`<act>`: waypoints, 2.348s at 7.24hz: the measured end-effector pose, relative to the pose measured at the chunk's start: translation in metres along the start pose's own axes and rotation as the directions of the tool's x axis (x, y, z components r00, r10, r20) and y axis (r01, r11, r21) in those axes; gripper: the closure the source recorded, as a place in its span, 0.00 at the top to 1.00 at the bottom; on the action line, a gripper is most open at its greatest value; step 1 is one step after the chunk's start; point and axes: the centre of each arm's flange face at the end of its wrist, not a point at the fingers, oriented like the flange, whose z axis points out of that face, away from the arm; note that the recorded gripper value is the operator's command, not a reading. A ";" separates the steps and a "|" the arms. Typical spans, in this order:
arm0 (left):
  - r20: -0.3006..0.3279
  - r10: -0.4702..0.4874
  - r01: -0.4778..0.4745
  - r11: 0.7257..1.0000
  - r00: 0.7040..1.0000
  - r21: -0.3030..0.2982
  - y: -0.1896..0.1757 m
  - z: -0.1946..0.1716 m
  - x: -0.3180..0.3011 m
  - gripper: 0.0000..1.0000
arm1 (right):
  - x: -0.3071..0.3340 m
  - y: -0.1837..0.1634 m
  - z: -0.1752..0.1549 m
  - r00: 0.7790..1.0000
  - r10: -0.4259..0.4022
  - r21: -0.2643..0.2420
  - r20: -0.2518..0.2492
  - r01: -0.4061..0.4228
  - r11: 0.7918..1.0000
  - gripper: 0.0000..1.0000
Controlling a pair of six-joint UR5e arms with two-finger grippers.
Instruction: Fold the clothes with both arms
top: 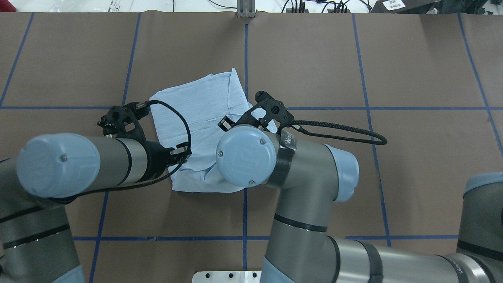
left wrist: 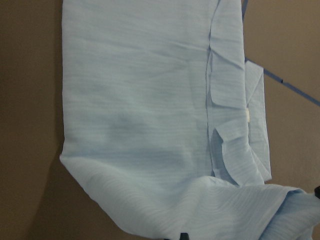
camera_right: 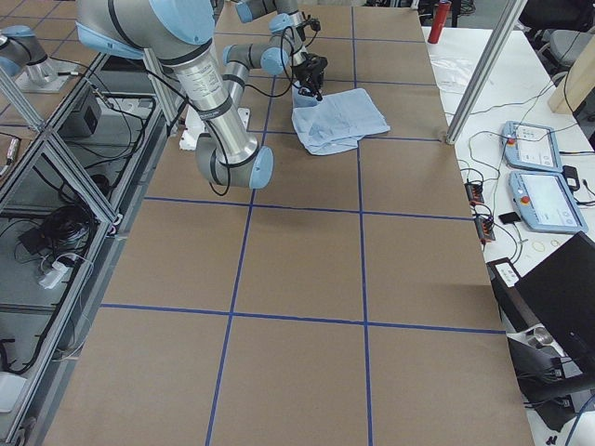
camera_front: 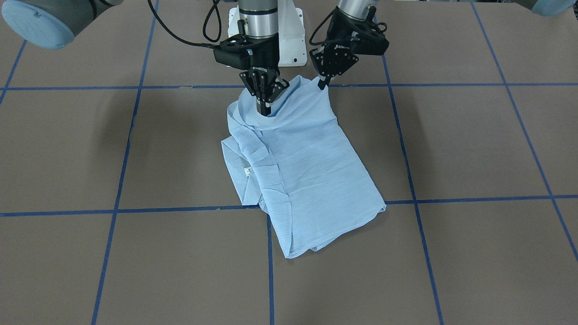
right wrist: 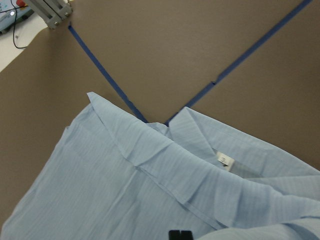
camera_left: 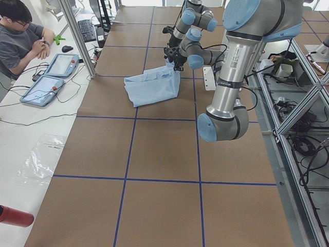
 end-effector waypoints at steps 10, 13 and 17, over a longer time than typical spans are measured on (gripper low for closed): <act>0.207 0.099 -0.143 0.968 0.973 0.207 -0.206 0.166 -0.073 0.13 | -0.131 -0.057 0.169 0.992 -0.085 0.104 0.095 0.075 0.992 0.00; 0.228 0.221 -0.266 0.945 0.948 0.190 -0.228 0.168 -0.070 1.00 | -0.146 -0.069 0.171 0.983 -0.151 0.109 0.101 0.140 0.984 1.00; 0.123 0.449 -0.458 0.887 0.885 0.057 -0.257 0.115 -0.092 1.00 | -0.175 -0.123 0.143 0.972 -0.235 0.001 0.022 0.235 0.972 1.00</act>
